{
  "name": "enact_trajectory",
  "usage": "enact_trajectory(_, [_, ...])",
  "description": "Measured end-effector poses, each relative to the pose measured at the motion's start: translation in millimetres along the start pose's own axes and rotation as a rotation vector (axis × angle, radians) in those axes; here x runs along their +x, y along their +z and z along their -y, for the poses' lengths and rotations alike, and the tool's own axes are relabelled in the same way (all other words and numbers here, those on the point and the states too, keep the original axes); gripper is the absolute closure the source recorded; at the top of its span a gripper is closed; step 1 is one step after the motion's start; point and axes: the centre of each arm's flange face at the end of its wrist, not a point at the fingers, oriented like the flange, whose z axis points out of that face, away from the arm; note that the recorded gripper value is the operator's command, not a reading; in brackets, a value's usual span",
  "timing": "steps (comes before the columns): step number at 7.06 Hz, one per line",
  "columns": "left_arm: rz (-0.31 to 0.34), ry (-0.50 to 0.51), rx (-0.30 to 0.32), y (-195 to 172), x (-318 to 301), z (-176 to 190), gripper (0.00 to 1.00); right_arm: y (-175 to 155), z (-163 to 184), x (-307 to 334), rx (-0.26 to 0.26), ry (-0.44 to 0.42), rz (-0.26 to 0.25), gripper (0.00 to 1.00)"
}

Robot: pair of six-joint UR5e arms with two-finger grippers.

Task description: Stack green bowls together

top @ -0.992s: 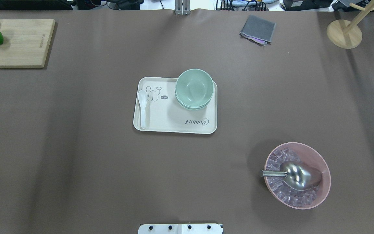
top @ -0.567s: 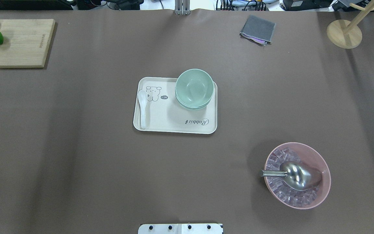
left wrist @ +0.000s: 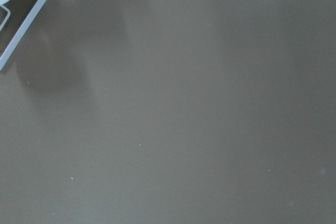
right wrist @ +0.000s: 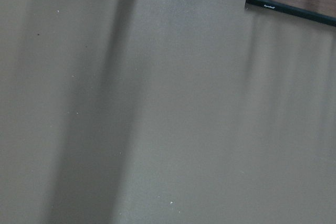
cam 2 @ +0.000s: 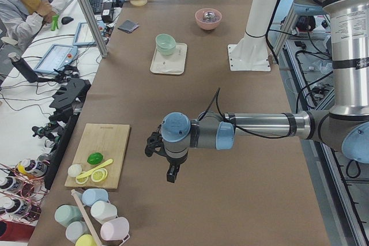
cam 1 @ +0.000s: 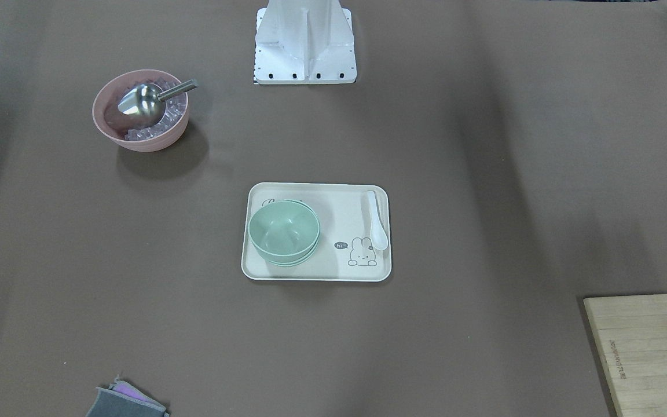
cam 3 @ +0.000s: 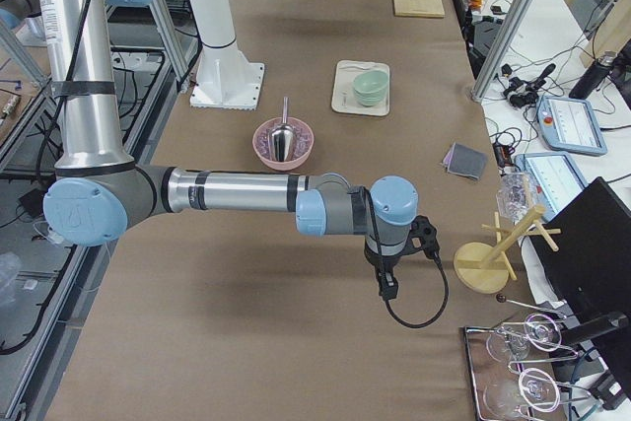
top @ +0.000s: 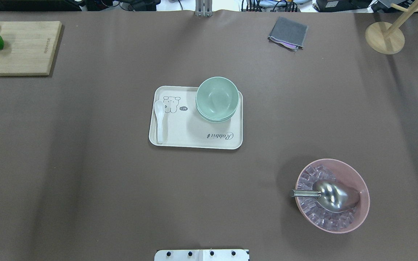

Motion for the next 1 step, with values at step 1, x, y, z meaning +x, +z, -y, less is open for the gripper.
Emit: enact_trajectory(1, [-0.002, -0.001, -0.002, 1.2, -0.9, -1.5, 0.02, -0.2, -0.1, 0.1, 0.001, 0.0, 0.001, 0.0])
